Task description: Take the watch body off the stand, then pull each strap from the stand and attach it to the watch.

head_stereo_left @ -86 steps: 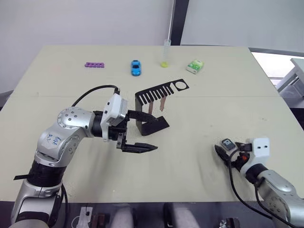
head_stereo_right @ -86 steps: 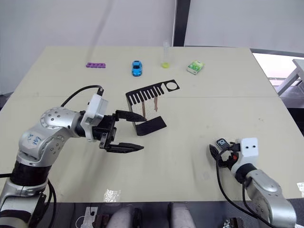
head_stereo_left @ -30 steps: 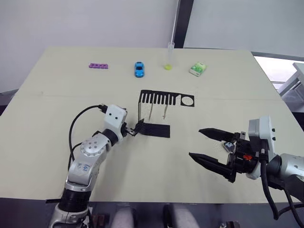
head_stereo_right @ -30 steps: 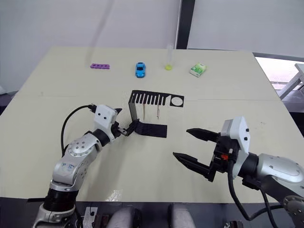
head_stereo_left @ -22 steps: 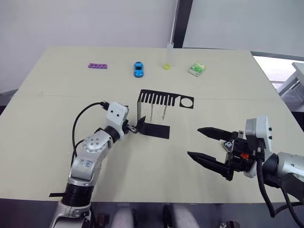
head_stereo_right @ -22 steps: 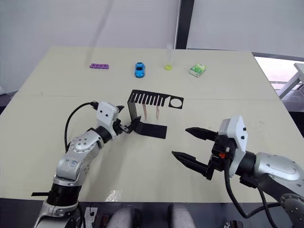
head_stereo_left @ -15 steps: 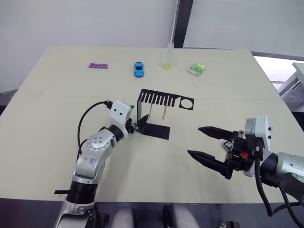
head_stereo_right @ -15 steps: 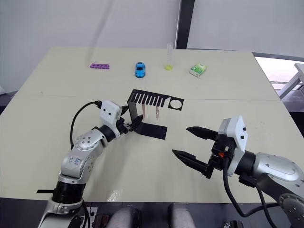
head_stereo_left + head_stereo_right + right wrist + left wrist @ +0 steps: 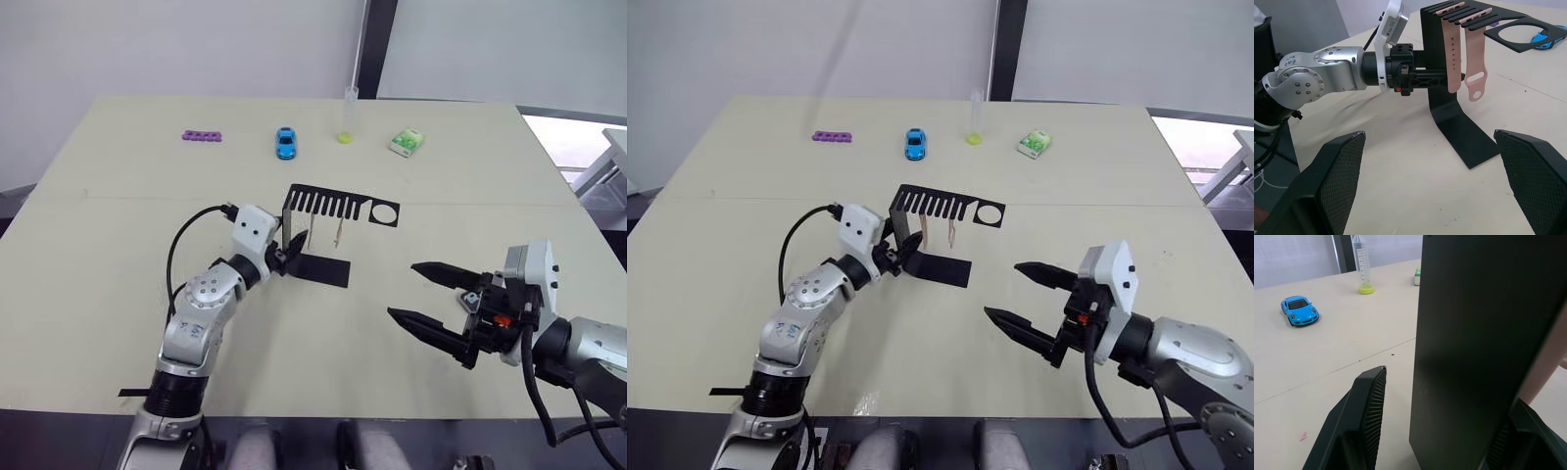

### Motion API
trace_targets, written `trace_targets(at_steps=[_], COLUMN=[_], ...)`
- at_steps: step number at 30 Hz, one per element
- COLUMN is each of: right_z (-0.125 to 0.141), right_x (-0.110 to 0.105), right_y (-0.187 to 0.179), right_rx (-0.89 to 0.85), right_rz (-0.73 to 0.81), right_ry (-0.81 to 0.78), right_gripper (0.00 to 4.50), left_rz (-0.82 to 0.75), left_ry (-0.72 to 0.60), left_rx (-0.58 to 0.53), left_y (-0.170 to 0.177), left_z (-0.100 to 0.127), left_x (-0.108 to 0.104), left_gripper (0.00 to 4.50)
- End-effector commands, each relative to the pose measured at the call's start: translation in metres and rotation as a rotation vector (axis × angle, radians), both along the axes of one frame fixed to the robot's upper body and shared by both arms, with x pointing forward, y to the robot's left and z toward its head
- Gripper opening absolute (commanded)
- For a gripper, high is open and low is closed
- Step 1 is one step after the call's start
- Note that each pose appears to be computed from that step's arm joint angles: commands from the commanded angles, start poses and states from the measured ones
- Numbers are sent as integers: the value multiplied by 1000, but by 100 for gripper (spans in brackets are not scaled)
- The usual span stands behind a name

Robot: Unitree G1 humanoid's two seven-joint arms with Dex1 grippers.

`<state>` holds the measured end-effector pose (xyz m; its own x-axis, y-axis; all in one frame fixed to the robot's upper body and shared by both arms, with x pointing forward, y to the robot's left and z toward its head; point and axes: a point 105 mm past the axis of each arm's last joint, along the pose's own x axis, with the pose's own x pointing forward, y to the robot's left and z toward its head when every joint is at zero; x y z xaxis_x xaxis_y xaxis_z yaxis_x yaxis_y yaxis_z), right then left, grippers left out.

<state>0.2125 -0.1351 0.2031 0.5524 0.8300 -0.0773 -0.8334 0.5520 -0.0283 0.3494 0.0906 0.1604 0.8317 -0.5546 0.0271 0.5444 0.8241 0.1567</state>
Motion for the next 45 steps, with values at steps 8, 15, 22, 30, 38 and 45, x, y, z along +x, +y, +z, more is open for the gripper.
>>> trace_targets(at_steps=[8, 15, 22, 30, 38, 45], right_z=[10, 8, 9, 8, 9, 10], right_x=[-1, -1, 0, 1, 1, 17], right_y=[0, 0, 0, 0, 2, 12], right_rx=[2, 1, -1, -2, -12, -25], right_rz=[-5, -4, -6, -11, -37, -159], right_ry=[-55, -53, -58, -59, -80, -119], right_gripper=[450, 450, 450, 450, 450, 450], left_rz=[3, -26, -3, 19, 87, 164], left_ry=[-35, -23, -38, -54, -62, -83], left_rx=[-21, -18, -11, -15, -63, -91], left_y=[-4, -11, -6, -9, -18, -32], left_z=[9, 5, 8, 10, 16, 28], left_x=[-2, -5, 0, 3, 7, 27], left_gripper=[170, 133, 133, 5, 5, 5])
